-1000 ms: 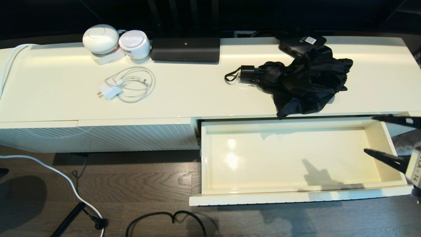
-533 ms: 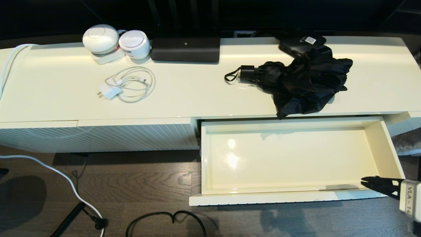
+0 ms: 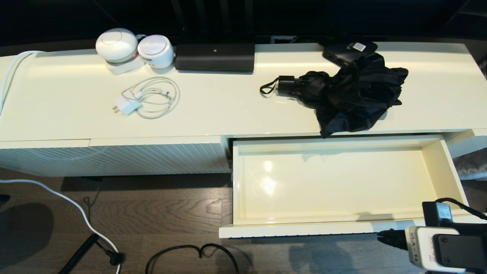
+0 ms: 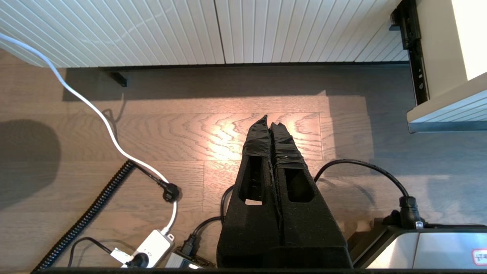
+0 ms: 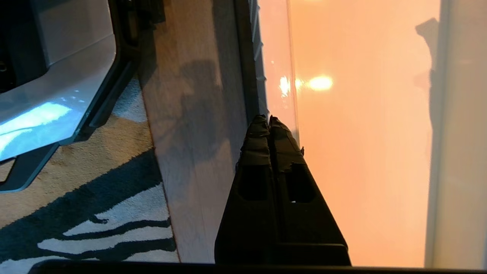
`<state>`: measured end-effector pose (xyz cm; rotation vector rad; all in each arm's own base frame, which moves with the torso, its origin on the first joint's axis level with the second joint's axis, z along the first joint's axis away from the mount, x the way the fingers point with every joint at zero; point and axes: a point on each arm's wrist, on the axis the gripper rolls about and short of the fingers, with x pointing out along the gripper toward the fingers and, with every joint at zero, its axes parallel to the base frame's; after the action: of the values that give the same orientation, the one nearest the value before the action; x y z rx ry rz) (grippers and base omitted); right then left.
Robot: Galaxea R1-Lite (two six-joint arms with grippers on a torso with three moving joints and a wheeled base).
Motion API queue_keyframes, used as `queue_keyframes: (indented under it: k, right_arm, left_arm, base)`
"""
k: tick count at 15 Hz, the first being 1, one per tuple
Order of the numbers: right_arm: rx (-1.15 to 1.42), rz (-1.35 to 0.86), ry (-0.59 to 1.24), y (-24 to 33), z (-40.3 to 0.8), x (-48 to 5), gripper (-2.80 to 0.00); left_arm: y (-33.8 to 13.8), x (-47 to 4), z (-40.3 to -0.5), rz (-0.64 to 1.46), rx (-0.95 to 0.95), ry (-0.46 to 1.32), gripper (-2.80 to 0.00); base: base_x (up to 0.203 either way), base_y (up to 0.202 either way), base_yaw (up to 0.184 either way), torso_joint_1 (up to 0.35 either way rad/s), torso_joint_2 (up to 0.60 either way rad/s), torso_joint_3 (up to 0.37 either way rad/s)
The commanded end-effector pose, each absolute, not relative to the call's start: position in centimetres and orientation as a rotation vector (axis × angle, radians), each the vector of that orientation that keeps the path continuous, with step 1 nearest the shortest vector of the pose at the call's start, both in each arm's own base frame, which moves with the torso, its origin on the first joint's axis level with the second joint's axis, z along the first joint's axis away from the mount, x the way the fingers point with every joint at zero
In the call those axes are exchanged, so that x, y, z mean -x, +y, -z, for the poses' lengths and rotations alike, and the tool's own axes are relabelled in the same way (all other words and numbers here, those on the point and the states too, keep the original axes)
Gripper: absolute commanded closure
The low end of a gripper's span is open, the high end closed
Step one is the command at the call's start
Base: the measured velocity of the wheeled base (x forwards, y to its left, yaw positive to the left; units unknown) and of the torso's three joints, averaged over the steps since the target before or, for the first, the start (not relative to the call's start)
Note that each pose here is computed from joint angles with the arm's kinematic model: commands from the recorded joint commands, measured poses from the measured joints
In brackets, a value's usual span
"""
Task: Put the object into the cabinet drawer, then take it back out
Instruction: Close the drawer
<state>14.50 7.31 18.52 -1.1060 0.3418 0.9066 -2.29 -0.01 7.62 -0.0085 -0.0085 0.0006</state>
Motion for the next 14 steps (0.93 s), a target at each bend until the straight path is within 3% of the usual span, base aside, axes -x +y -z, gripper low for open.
queue_keyframes:
  k: [1,11,14]
  right_arm:
    - [1.115,-0.961,0.397,8.3,-17.3,-15.6,0.0]
    - [1.121,-1.007,0.45,9.0,-15.9,-16.0,0.0]
    - [1.142,-0.931,0.394,9.5,-15.2,-17.1,0.0]
  left_arm:
    - [0.0,2.3,-7.6,0.0,0.009,-0.011,0.0]
    - [0.0,2.3,-7.6,0.0,0.009,-0.011,0.0]
    - [0.0,2.3,-7.6,-0.001,0.009,-0.011,0.0]
  base:
    - [0.0,0.0,0.0,0.0,0.0,0.0]
    - [0.0,0.0,0.0,0.0,0.0,0.0]
    - [0.0,0.0,0.0,0.0,0.0,0.0]
